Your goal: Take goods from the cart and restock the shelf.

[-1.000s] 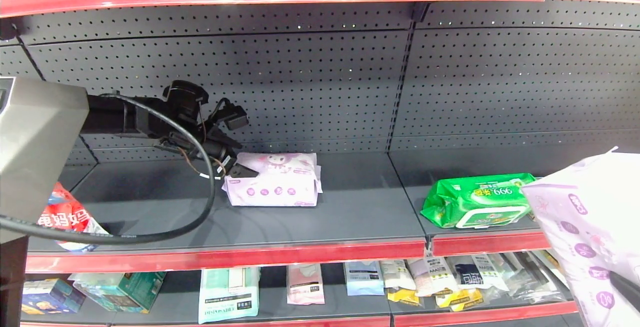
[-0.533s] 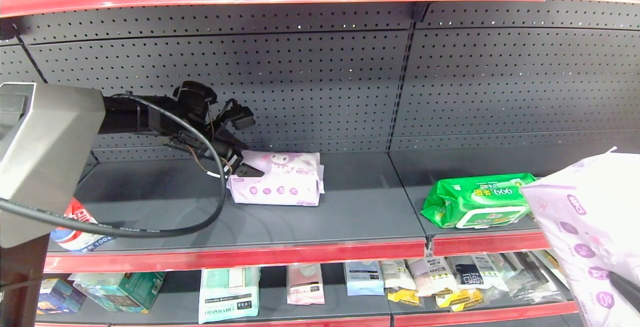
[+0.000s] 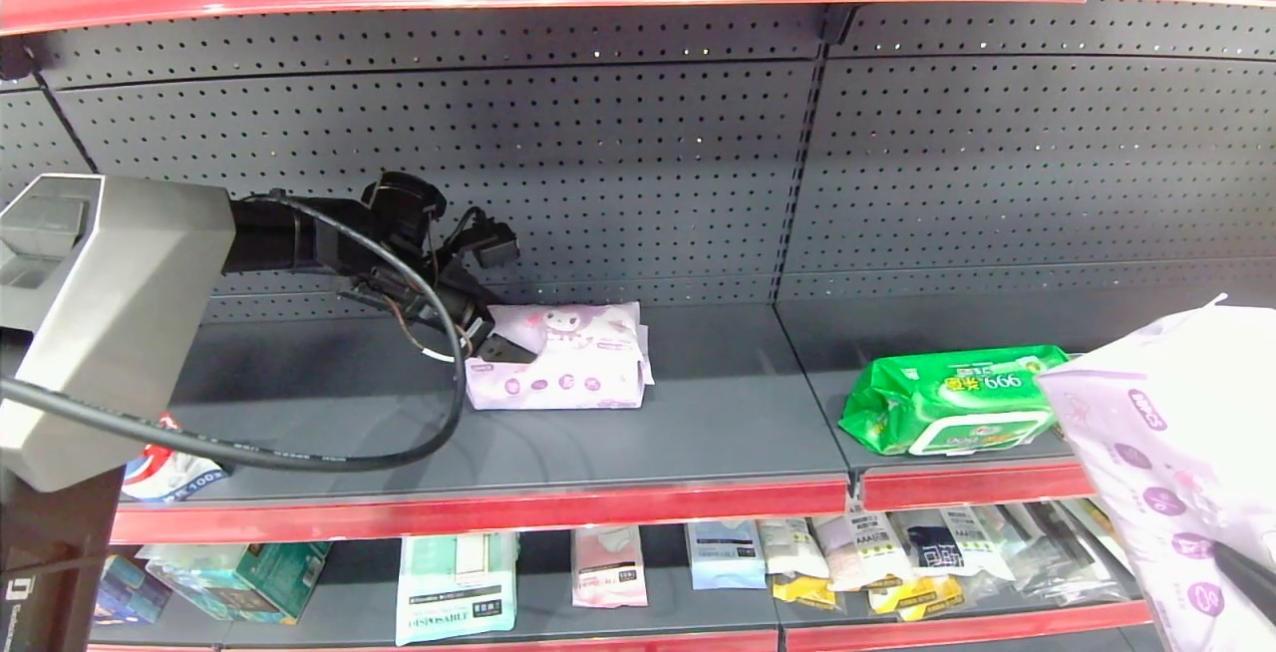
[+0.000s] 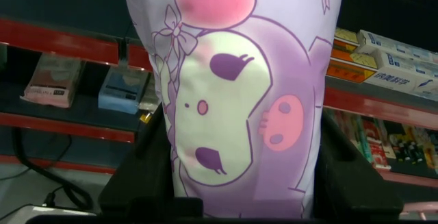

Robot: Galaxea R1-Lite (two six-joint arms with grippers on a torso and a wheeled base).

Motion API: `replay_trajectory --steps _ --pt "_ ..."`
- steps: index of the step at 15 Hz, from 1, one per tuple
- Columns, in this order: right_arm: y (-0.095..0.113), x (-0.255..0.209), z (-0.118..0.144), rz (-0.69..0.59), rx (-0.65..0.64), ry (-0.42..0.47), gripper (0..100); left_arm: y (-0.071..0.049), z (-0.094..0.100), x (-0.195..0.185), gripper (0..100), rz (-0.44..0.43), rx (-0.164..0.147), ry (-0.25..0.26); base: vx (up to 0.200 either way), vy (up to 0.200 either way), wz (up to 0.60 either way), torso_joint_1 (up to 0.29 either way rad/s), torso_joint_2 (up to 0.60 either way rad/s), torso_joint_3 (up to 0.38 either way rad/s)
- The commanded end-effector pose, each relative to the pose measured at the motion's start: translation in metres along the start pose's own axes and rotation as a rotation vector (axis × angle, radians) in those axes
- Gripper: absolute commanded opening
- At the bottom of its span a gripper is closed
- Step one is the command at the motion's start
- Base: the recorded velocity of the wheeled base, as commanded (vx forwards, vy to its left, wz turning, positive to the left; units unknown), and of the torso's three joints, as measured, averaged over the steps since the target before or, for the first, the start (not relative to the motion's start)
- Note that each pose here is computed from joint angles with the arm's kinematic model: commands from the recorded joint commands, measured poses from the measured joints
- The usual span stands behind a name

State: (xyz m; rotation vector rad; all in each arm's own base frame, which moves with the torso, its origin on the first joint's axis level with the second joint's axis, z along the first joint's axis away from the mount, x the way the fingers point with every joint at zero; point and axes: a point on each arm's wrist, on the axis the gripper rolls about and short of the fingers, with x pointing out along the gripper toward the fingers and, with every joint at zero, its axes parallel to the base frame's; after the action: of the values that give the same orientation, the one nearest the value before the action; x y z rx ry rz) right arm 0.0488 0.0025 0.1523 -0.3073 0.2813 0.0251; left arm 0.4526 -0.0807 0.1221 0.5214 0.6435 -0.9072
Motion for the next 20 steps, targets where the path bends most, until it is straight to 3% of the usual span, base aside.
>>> replay_trajectory --steps 1,5,6,14,20 --pt "0.000 0.000 0.000 0.001 -0.001 0.002 0 0.003 0.001 -0.002 100 0.010 0.003 -0.006 0.000 0.000 0.00 0.000 0.00 0.000" --pt "0.000 0.001 0.001 0.001 -0.001 0.004 0 0.001 0.001 -0.002 100 0.003 0.002 -0.006 0.000 0.000 0.00 0.000 0.00 0.000" --pt "0.000 0.001 0.000 0.002 -0.002 0.007 0 0.001 0.000 -0.001 0 0.001 0.000 -0.004 0.000 0.000 0.00 0.000 0.00 0.000" --pt "0.000 0.002 0.000 0.003 -0.002 0.008 0 -0.006 -0.005 0.000 0 -0.054 -0.031 0.046 0.000 0.000 0.00 0.000 0.00 0.000" --pt "0.000 0.003 0.002 0.004 -0.003 0.014 0 -0.013 -0.001 -0.020 0 -0.093 -0.025 0.042 0.000 0.000 0.00 0.000 0.00 0.000"
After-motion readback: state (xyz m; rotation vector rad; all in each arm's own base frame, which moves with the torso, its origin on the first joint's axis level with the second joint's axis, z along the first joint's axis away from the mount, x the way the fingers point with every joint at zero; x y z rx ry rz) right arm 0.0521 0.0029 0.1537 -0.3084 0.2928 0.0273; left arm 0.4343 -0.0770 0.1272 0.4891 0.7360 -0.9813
